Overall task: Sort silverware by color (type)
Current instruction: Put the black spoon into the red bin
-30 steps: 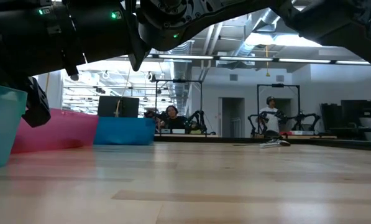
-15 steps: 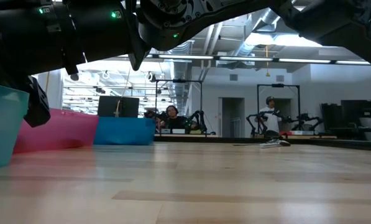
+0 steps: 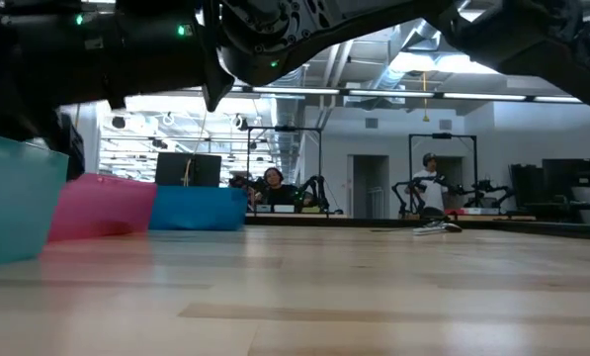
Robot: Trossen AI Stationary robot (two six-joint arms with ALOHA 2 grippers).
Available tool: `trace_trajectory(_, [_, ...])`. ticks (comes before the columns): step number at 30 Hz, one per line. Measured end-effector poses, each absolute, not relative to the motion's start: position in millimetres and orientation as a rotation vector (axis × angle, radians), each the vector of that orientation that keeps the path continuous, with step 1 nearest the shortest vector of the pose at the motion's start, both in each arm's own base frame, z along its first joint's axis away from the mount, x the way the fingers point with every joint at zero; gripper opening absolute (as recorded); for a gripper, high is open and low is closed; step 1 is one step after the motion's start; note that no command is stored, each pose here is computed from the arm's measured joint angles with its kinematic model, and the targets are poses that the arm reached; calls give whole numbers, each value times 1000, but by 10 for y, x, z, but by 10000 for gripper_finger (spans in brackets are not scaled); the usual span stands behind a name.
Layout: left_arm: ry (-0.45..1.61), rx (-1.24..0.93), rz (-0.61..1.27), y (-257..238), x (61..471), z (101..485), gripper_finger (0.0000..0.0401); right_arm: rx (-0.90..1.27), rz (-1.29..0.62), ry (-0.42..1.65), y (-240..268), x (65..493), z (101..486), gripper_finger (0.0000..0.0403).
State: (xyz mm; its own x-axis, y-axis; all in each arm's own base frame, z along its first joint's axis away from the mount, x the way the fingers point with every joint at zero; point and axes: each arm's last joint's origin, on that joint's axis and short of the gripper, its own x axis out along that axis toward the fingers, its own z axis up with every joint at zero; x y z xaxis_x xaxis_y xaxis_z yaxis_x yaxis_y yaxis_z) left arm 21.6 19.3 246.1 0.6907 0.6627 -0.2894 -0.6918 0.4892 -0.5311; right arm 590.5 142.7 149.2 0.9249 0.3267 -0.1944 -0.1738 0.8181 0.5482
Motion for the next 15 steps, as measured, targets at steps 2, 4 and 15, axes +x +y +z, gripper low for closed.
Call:
trace_trajectory(2, [48, -668, 823, 193, 216, 2461, 195, 561, 291, 257, 1377, 5913, 1597, 193])
trace_trajectory(4, [48, -668, 823, 193, 215, 2461, 195, 566, 319, 247, 1314, 5913, 1711, 189])
trace_trajectory(15, [48, -667, 823, 193, 215, 2461, 195, 495, 294, 265, 978, 5863, 2166, 171])
